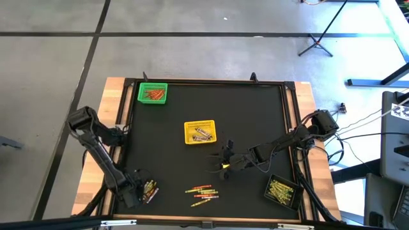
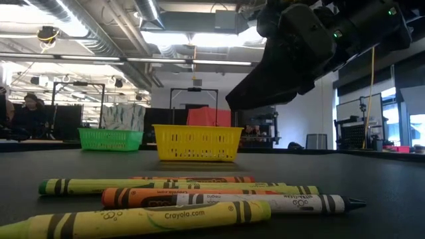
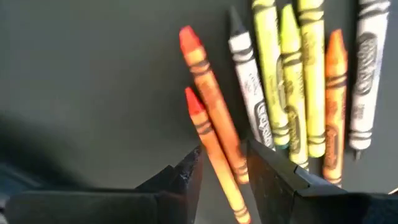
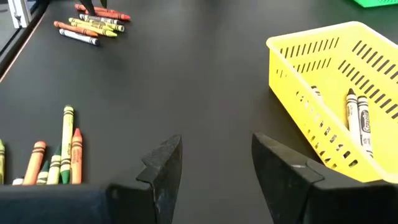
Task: Sort crayons
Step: Put the orange crayon into the green bin
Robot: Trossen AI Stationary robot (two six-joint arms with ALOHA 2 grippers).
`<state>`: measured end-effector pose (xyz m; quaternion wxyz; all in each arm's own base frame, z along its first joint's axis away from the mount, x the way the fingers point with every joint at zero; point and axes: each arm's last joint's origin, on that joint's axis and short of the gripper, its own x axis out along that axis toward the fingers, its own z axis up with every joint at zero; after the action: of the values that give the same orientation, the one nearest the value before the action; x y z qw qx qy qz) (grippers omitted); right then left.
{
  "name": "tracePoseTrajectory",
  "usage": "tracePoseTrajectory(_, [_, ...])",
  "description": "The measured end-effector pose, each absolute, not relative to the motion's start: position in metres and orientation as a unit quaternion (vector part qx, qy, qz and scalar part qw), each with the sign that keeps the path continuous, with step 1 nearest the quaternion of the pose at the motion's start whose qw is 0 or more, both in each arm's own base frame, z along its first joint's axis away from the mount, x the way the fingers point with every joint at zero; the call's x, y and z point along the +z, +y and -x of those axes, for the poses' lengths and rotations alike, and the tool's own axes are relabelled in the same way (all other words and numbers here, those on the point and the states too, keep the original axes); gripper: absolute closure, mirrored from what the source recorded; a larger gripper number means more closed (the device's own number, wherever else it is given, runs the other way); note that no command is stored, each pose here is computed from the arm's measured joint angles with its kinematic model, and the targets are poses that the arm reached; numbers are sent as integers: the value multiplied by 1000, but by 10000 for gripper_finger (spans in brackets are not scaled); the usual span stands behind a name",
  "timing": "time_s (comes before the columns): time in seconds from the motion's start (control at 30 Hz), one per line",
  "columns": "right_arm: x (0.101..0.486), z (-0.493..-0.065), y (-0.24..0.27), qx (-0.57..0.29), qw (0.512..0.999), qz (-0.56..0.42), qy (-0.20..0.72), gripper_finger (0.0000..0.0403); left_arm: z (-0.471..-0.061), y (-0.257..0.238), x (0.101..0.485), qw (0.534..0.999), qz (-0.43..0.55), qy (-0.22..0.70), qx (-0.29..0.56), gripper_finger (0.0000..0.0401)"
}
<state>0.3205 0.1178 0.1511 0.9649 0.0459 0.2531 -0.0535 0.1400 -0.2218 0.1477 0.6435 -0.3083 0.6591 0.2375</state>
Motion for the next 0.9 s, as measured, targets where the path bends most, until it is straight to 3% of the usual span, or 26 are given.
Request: tracePoseTrajectory(0.9, [152, -321, 117, -66, 966, -51, 246, 210, -128, -219, 146, 651, 329, 638, 247, 293])
